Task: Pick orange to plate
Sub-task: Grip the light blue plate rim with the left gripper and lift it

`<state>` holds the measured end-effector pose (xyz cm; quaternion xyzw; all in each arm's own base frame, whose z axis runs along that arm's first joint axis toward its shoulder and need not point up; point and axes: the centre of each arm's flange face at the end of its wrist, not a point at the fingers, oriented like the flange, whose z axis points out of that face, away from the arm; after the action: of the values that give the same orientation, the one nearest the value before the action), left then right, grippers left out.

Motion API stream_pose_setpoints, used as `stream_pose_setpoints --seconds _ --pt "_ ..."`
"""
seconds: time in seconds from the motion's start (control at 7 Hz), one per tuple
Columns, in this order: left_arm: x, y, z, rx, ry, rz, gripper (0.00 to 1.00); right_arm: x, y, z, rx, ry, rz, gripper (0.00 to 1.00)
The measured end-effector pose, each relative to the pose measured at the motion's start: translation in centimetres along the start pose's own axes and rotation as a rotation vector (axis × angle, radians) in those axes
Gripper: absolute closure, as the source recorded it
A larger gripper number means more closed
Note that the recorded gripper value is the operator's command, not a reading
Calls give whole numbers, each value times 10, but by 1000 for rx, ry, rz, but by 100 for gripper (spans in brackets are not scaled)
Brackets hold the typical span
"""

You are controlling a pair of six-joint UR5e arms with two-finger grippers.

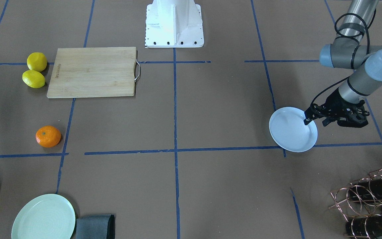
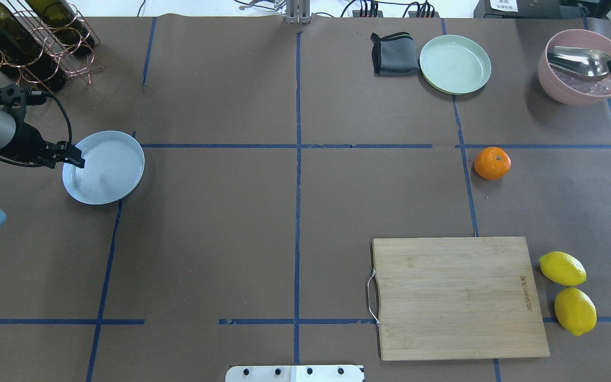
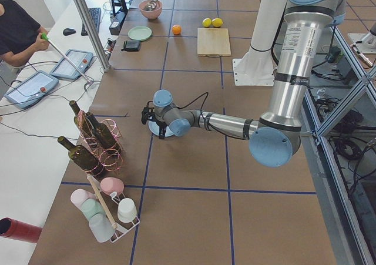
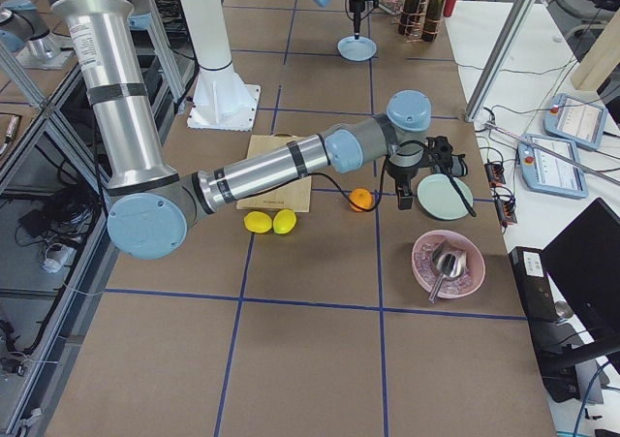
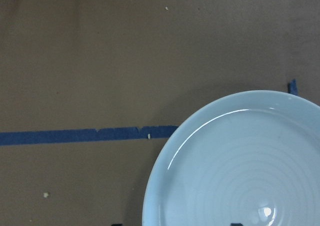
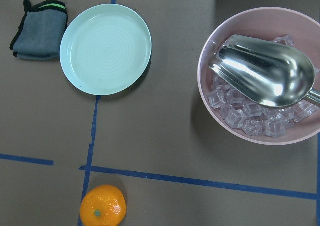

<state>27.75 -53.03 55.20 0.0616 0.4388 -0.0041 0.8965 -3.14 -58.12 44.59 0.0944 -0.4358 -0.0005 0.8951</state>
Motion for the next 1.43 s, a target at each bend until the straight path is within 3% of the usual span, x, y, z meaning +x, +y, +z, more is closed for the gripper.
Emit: stream_pose_setpoints --seconds 0.14,0.43,0.57,1.0,1.43 --pt "4 3 8 -13 -1 7 37 -2 0 -1 1 -1 6 0" --pt "14 11 19 -35 2 25 84 -3 1 -2 3 -2 9 0" --pt "16 12 20 -39 4 30 100 -3 1 -2 3 -2 9 0" --pt "13 5 1 -34 30 15 100 -3 1 -2 2 -2 10 0" --pt "17 -58 -77 -64 155 -83 100 -8 1 20 -34 3 9 0"
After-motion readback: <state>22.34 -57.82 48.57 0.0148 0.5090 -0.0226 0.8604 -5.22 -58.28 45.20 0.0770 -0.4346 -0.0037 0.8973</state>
